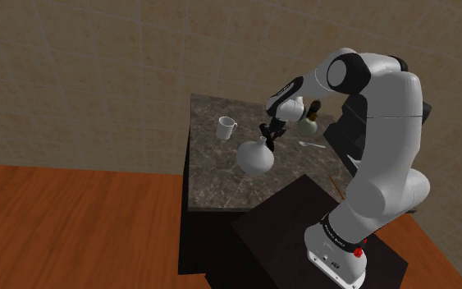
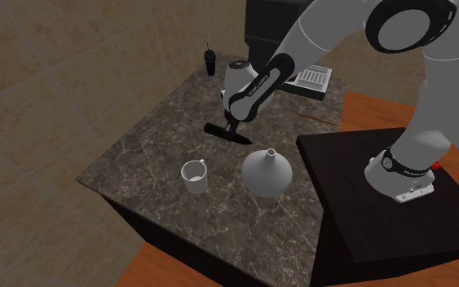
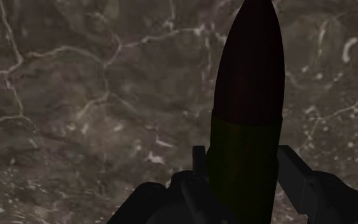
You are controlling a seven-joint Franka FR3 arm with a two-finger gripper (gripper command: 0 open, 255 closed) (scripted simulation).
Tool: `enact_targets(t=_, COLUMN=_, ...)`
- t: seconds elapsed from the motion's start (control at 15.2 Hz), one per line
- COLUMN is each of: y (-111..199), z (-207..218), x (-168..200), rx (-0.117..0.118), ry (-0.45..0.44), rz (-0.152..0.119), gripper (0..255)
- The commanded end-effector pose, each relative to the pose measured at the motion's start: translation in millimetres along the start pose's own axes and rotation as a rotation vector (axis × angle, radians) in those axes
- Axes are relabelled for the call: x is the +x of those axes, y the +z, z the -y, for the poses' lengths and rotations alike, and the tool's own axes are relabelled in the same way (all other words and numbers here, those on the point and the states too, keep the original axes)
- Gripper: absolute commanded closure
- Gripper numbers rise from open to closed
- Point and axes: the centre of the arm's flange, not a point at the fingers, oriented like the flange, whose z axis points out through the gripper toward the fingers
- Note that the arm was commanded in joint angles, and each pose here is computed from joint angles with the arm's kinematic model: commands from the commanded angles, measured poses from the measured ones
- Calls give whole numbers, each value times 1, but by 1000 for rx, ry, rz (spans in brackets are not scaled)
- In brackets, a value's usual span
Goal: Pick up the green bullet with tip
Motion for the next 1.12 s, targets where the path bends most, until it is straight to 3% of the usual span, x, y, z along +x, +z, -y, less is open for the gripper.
enact_targets(t=0.0, y=-5, z=1, x=0, rx=0, ry=0, rz=0, gripper=255)
enact_targets(t=1.06, y=-79, z=2, x=5, rx=0, ry=0, rz=0, gripper=255)
